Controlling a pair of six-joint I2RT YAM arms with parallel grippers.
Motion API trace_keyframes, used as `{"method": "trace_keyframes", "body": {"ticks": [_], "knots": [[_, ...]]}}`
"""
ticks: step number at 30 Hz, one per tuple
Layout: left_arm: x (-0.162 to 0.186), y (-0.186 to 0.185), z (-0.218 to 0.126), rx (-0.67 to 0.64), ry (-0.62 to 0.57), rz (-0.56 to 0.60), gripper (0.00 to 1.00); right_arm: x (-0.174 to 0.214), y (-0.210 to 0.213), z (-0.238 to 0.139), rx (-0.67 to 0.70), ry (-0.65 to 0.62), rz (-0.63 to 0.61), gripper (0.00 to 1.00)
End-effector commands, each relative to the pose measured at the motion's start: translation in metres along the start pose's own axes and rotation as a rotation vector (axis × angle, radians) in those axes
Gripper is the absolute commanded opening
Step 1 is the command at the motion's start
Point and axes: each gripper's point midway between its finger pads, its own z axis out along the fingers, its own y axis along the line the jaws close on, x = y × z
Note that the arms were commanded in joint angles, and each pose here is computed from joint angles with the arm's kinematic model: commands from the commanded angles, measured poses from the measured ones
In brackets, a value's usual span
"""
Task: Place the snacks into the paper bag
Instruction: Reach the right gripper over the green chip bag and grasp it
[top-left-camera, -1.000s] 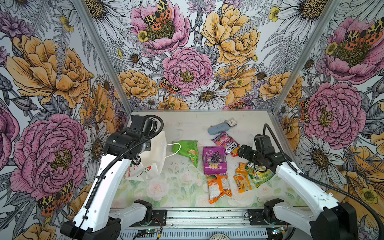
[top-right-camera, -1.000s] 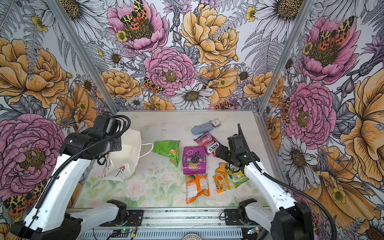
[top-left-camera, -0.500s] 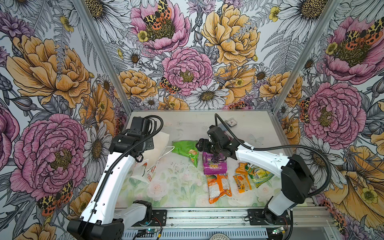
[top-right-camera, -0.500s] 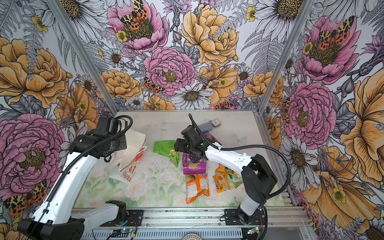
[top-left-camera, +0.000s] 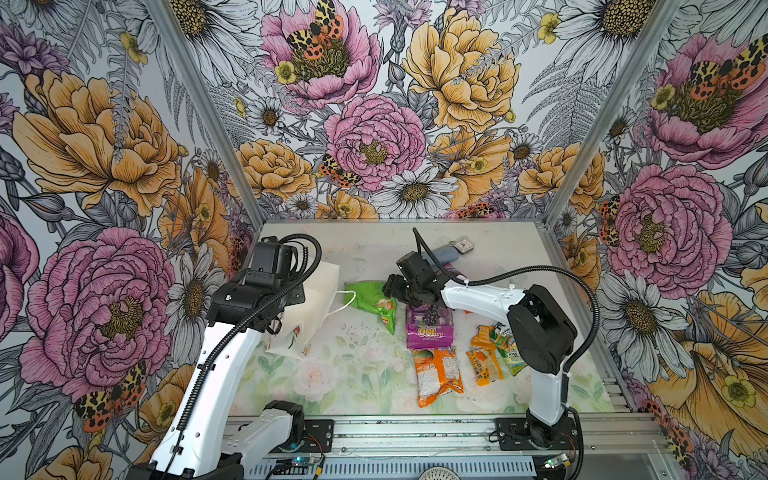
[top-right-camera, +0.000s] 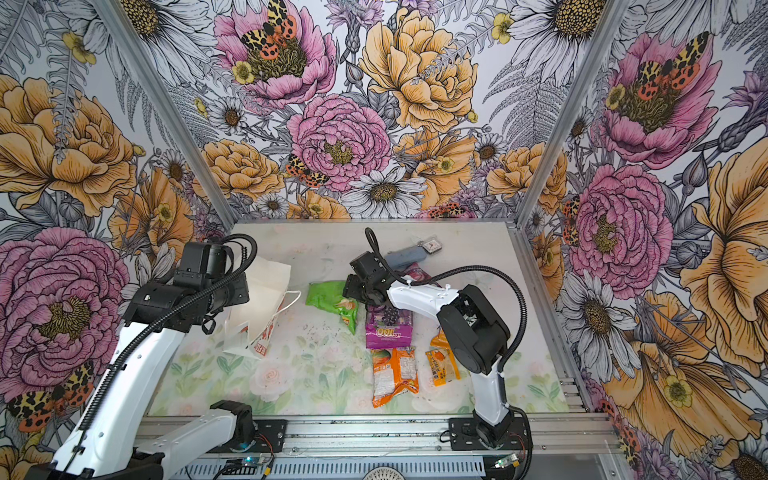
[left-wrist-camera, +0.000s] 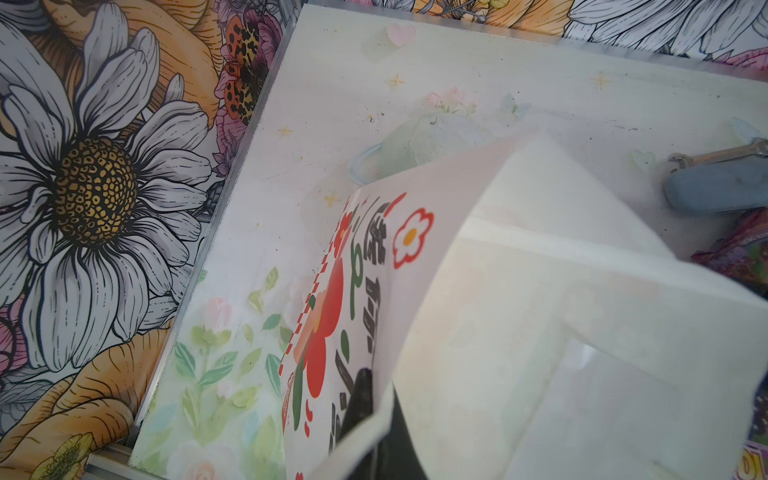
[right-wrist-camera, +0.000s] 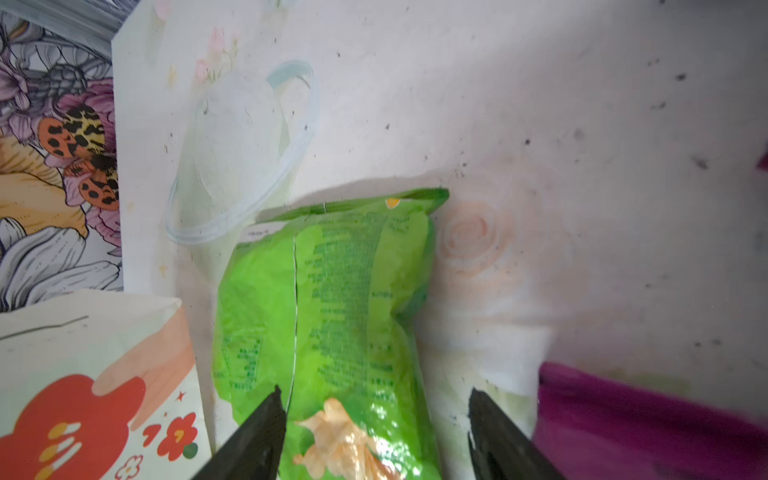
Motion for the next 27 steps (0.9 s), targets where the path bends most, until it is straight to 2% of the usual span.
{"method": "trace_keyframes", "body": {"ticks": [1, 8, 16, 20, 27], "knots": [[-0.007, -0.005, 0.001, 0.031, -0.027, -0.010, 0.00, -0.004, 0.011, 0.015, -0.044, 0.035, 0.000, 0.72], [-0.006, -0.006, 0.002, 0.038, -0.026, -0.009, 0.00, -0.002, 0.005, 0.033, -0.042, 0.075, 0.027, 0.69], [-0.005, -0.010, 0.003, 0.059, -0.028, -0.013, 0.00, 0.021, 0.004, 0.050, -0.068, 0.164, 0.060, 0.65], [-0.004, -0.013, 0.006, 0.075, -0.022, -0.014, 0.00, 0.020, 0.013, 0.051, -0.163, 0.153, 0.119, 0.50], [-0.004, -0.020, 0.007, 0.107, -0.018, -0.012, 0.00, 0.012, 0.037, 0.030, -0.286, 0.124, 0.112, 0.20]]}}
